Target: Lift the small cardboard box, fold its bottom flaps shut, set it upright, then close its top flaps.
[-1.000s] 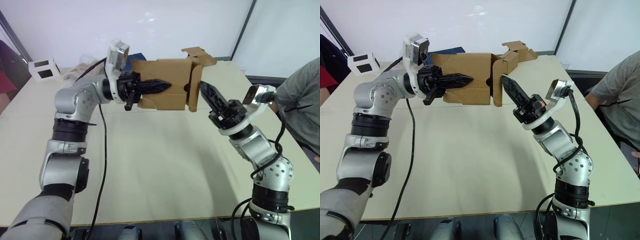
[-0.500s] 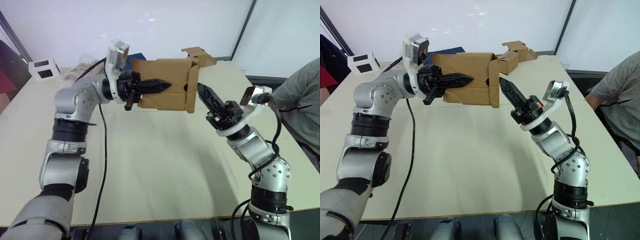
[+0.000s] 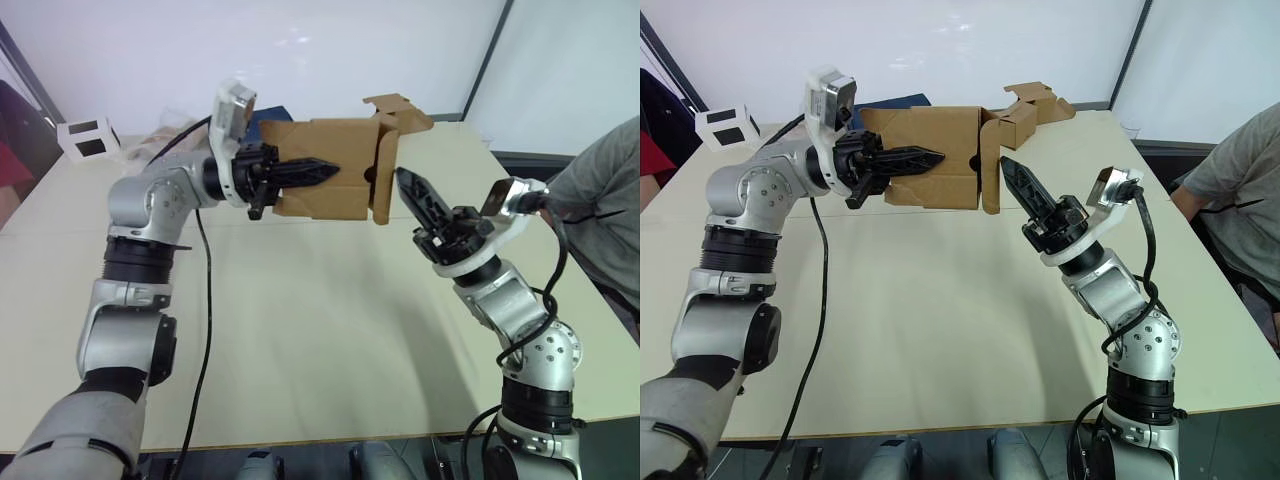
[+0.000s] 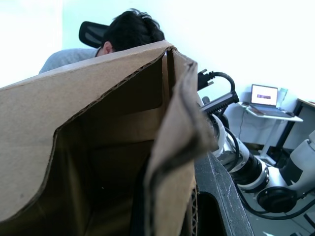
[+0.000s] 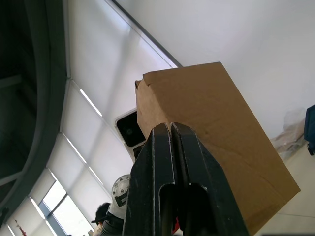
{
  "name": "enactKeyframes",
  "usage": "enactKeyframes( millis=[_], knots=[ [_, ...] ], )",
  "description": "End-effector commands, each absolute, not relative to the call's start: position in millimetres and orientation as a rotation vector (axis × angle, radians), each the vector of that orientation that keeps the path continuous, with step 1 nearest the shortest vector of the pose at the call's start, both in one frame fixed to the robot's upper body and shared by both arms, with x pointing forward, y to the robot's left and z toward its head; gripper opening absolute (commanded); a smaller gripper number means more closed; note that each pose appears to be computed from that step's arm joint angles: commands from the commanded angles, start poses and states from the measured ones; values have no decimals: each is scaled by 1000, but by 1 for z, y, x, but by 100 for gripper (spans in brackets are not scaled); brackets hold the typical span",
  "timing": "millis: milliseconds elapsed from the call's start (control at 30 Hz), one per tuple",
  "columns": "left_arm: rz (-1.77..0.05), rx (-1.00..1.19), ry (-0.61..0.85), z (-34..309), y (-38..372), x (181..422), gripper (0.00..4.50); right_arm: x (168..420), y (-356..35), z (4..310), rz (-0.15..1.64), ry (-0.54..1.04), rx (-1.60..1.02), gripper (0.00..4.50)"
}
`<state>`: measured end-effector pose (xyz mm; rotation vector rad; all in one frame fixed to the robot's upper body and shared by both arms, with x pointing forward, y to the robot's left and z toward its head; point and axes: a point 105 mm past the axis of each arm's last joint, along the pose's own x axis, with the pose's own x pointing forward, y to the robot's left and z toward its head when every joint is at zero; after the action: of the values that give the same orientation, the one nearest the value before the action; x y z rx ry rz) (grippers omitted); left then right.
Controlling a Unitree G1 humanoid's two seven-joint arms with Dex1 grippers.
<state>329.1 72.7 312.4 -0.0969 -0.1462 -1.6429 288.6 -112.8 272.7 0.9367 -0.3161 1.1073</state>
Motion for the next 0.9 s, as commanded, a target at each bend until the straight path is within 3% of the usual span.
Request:
enactKeyframes(
  millis=[33,433,567,633,900],
  knots=[
    [-1640,-60,-212,329,77,325,0,280,-109,280,1144,-350,913,6],
    [-1647,-59,-206,330,75,325,0,285,-107,275,1098,-347,840,6],
    [-1647,-59,-205,330,76,324,0,286,-107,276,1089,-356,848,110],
    [-1647,-59,-204,330,76,324,0,287,-108,277,1087,-360,853,201],
    [-1645,-63,-205,330,76,325,0,285,-107,278,1096,-361,875,201]
  ],
)
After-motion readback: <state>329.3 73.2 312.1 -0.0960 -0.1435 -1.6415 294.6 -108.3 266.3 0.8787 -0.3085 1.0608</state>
